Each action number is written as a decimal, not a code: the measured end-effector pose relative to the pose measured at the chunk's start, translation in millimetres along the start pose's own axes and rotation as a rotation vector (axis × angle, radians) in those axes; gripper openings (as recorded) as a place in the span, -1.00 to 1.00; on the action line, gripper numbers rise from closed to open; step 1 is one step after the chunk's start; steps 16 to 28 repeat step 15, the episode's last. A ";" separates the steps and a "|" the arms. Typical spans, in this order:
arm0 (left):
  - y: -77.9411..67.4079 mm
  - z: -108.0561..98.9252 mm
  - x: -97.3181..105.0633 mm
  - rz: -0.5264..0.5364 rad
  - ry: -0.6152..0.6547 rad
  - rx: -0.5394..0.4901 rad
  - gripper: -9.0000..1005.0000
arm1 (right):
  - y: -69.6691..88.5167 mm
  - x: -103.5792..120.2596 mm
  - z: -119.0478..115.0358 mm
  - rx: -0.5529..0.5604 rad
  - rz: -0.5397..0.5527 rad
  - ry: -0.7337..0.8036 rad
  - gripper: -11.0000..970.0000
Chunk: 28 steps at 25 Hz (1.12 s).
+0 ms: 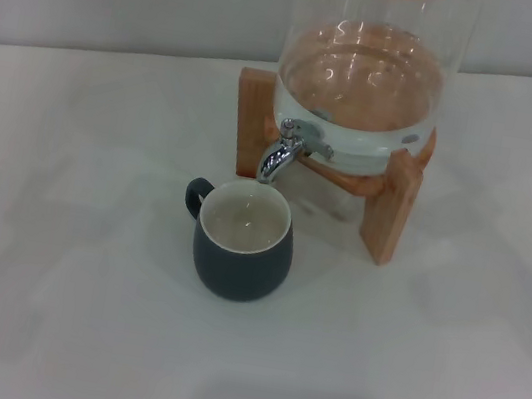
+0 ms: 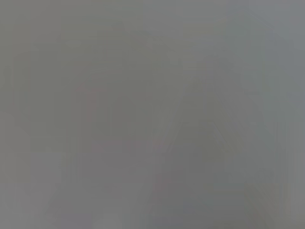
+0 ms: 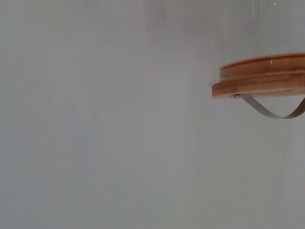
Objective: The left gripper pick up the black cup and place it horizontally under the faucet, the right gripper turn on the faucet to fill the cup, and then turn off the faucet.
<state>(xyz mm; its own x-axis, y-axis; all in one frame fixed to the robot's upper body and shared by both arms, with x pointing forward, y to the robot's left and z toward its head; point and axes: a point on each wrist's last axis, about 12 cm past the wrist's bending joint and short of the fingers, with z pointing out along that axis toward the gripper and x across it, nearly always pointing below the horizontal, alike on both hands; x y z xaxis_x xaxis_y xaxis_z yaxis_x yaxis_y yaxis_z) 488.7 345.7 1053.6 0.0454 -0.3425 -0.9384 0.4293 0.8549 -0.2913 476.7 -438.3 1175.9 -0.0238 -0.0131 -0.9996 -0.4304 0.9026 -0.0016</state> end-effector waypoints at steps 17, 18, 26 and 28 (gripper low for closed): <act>-2.2 5.3 0.8 0.019 0.022 0.029 0.77 | -2.9 8.3 -3.8 0.026 -0.038 -0.013 0.55; -2.2 5.3 0.8 0.019 0.022 0.029 0.77 | -2.9 8.3 -3.8 0.026 -0.038 -0.013 0.55; -2.2 5.3 0.8 0.019 0.022 0.029 0.77 | -2.9 8.3 -3.8 0.026 -0.038 -0.013 0.55; -2.2 5.3 0.8 0.019 0.022 0.029 0.77 | -2.9 8.3 -3.8 0.026 -0.038 -0.013 0.55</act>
